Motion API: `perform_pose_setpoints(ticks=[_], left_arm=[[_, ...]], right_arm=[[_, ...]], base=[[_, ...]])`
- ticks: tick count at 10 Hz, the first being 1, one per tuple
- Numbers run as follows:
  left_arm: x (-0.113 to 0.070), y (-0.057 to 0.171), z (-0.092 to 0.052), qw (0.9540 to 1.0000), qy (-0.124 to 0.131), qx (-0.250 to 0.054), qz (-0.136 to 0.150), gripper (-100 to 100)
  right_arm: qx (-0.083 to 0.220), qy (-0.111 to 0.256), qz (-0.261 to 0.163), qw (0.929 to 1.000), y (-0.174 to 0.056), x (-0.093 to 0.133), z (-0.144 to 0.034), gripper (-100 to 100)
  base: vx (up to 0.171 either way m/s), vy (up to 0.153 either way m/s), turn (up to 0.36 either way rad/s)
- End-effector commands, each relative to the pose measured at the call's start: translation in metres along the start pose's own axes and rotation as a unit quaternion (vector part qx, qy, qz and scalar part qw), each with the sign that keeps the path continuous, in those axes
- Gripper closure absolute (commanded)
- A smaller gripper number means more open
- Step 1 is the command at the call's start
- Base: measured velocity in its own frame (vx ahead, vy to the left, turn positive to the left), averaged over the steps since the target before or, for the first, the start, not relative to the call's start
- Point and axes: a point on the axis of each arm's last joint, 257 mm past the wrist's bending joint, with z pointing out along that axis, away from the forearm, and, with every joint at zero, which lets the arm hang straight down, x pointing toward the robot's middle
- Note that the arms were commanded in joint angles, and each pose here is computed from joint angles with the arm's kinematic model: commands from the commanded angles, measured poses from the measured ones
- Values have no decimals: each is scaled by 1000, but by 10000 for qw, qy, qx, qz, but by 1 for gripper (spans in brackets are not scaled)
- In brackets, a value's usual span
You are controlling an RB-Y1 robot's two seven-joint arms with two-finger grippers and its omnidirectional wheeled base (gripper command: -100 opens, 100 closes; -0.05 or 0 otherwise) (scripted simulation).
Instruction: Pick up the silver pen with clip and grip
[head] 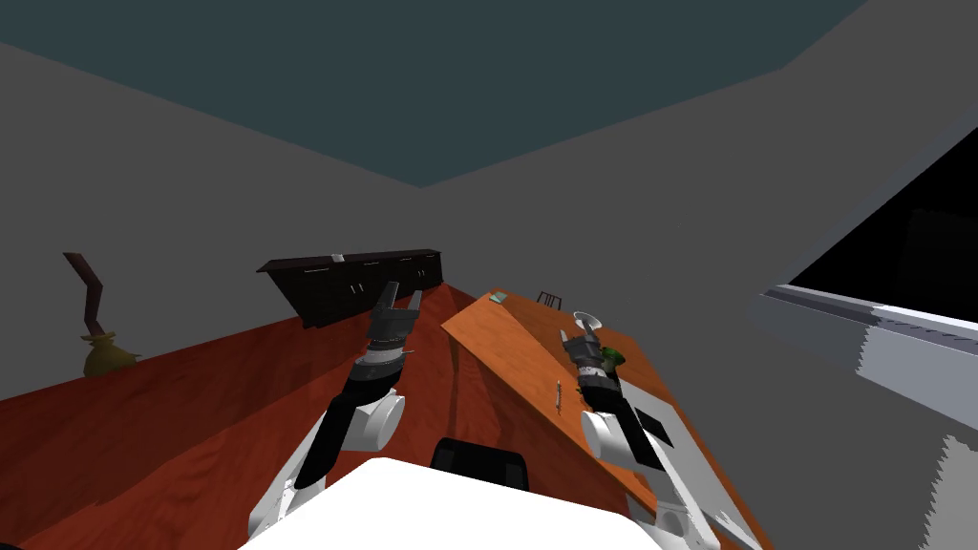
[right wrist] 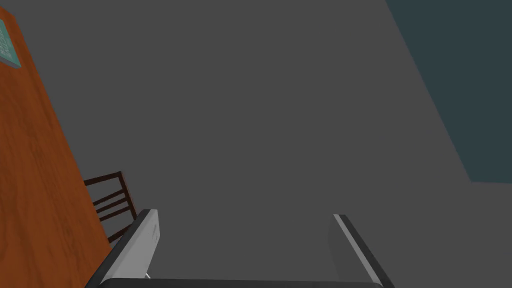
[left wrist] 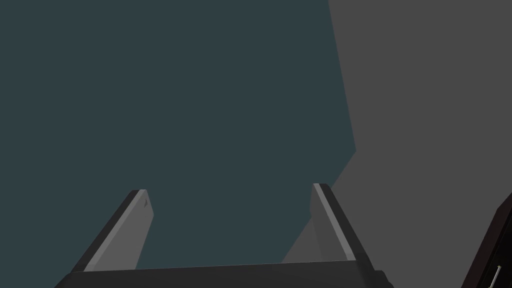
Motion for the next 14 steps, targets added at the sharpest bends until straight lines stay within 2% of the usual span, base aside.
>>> perform_pose_setpoints(ticks=[1,3,4,6,7,8,9,10,11,13,14], left_arm=[[0,0,0,10000,0,0,0,0],[0,0,0,10000,0,0,0,0],[0,0,0,10000,0,0,0,0],[0,0,0,10000,0,0,0,0],[0,0,0,10000,0,0,0,0],[0,0,0,10000,0,0,0,0],[0,0,0,10000,0,0,0,0],[0,0,0,10000,0,0,0,0],[0,0,0,10000,0,0,0,0],[0,0,0,10000,0,0,0,0],[0,0,0,10000,0,0,0,0]], right_arm=[[129,-89,166,9997,-8,-6,2,-100],[431,-372,585,9967,-28,-33,10,-100],[479,-399,630,9961,-30,-34,9,-100],[784,-748,1067,9884,-52,-63,14,-100],[816,-773,1129,9872,-54,-64,13,-100],[939,-942,1374,9816,-62,-77,16,-100],[979,-984,1387,9806,-67,-80,14,-100],[1110,-1180,1645,9730,-77,-94,14,-100],[1138,-1210,1645,9723,-80,-96,13,-100],[1377,-1623,2093,9544,-100,-126,10,-100],[1438,-1701,2149,9509,-107,-131,6,-100]], base=[[16,56,5],[8,62,17],[13,56,8],[18,63,20],[26,57,-2],[13,52,10],[11,39,4],[25,44,8],[21,37,2],[28,50,5],[26,41,0]])
